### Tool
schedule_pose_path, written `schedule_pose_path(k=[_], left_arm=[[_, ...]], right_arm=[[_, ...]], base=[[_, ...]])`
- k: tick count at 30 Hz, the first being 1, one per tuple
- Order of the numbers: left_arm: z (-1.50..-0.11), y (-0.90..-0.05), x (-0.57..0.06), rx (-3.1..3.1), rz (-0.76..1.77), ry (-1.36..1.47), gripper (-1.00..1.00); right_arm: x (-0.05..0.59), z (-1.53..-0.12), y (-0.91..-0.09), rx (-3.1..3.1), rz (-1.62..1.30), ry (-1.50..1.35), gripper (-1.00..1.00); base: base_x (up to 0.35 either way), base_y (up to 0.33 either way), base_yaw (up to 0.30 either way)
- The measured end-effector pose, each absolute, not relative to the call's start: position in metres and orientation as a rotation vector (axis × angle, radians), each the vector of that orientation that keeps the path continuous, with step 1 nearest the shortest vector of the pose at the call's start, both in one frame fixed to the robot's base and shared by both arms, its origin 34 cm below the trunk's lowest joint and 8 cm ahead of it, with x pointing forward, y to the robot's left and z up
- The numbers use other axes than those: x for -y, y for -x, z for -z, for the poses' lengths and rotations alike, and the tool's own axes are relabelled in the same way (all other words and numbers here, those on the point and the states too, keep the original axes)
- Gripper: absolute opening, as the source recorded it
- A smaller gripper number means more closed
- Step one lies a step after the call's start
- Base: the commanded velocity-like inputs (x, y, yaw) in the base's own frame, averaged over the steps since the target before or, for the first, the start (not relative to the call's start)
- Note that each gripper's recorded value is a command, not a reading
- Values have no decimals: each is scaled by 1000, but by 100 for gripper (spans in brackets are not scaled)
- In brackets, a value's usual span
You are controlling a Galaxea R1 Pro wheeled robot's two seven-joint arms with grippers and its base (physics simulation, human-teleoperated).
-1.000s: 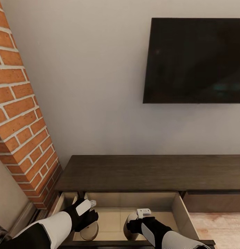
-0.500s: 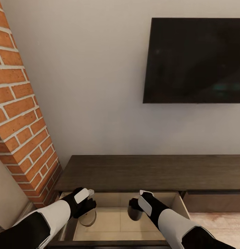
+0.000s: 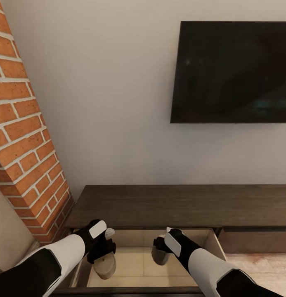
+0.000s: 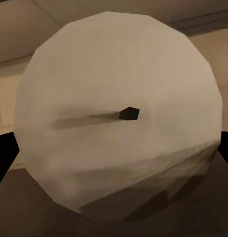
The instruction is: Place each of the two pumpkins and all three candles from the living room inside a cabinet in the living room (use any cabinet), then make sure every cabinet is closed, and position the cauldron so it is next to a table in the living room.
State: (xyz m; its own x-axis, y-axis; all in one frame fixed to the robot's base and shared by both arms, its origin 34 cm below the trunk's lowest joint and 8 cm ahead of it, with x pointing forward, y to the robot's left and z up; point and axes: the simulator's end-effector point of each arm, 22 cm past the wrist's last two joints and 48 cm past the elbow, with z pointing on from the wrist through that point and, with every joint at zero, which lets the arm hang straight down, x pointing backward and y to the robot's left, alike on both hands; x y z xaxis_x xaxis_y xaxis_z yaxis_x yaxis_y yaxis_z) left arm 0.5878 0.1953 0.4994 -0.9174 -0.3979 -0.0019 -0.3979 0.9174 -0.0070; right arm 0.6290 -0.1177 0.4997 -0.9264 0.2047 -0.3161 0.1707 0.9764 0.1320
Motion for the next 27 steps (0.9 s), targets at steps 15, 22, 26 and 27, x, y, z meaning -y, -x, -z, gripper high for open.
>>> schedule_pose_path(k=[15,22,26,27], left_arm=[[-514,-612,-174,-3021,96,574,-100],[-514,-611,-176,-3025,111,603,-100],[-510,-611,-172,-3022,160,663,-100],[-508,-611,-172,-3021,167,673,-100]], right_arm=[[116,-500,-629,-2792,-156,-270,-100],[116,-500,-629,-2791,-158,-271,-100],[116,-494,-628,-2792,-157,-271,-100],[116,-492,-628,-2792,-158,-271,-100]], base=[[0,0,0],[0,0,0],[0,0,0],[0,0,0]])
